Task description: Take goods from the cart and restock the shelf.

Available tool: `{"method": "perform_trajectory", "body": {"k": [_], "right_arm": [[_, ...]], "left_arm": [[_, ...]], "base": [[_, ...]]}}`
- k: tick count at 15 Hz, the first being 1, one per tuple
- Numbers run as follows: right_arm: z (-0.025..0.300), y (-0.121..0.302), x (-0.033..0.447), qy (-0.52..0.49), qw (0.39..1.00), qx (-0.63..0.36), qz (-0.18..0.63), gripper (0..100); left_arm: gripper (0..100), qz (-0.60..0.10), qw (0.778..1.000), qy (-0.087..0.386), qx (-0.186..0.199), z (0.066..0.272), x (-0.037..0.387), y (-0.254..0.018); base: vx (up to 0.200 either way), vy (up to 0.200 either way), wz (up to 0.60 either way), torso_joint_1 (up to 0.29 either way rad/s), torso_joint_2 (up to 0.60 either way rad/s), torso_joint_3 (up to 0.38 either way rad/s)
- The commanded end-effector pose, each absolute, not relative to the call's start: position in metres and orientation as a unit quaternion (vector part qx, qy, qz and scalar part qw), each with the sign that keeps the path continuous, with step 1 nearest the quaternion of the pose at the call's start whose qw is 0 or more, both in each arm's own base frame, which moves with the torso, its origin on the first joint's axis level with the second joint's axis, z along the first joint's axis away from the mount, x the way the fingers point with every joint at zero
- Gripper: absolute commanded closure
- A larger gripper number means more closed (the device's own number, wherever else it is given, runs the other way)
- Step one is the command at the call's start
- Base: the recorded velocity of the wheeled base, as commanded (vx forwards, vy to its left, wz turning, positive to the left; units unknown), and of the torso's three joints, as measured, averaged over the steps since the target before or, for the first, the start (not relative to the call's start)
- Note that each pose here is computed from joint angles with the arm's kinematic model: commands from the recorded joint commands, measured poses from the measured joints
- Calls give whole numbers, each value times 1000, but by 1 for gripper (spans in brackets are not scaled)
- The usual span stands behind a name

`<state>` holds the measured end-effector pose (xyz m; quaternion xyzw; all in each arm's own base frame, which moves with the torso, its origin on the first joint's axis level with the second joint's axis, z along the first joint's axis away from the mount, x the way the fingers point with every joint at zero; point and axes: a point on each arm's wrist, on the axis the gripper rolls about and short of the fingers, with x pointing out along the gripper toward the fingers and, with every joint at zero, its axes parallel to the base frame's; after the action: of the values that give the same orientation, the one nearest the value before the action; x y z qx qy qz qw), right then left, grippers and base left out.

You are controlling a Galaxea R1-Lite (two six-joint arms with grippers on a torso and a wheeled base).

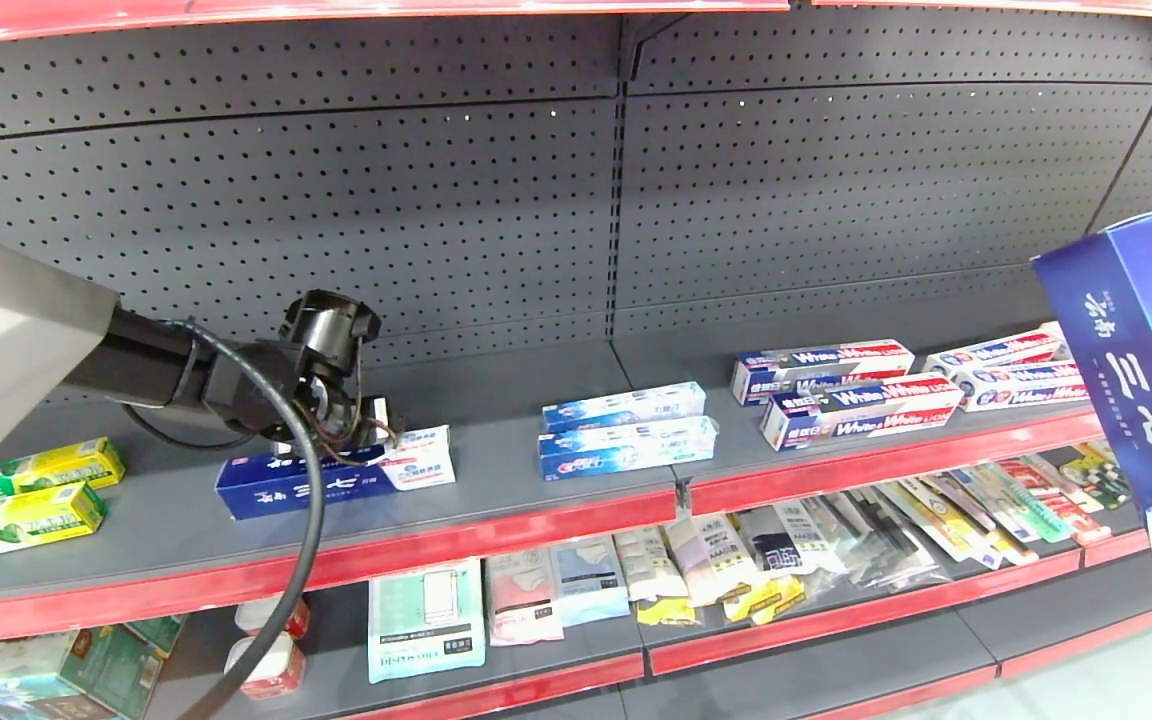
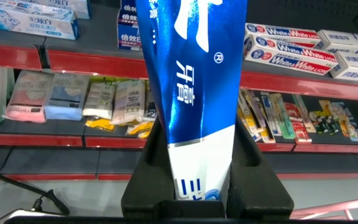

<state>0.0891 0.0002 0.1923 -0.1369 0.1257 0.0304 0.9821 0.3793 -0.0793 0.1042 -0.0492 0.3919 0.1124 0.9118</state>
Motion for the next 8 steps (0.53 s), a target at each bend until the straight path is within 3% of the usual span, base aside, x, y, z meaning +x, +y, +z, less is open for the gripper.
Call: {"method": "perform_trajectory", "body": {"k": [1, 8], "right_arm": [[191, 0, 89, 128, 982, -137, 31, 100], [189, 0, 90, 134, 981, -137, 33, 100]], "left_arm": [[0, 113, 910, 397, -49, 99, 375, -78], [0, 106, 908, 402, -52, 98, 367, -76]], "base": [[0, 0, 0, 0, 0, 0], [0, 0, 0, 0, 0, 0]]}}
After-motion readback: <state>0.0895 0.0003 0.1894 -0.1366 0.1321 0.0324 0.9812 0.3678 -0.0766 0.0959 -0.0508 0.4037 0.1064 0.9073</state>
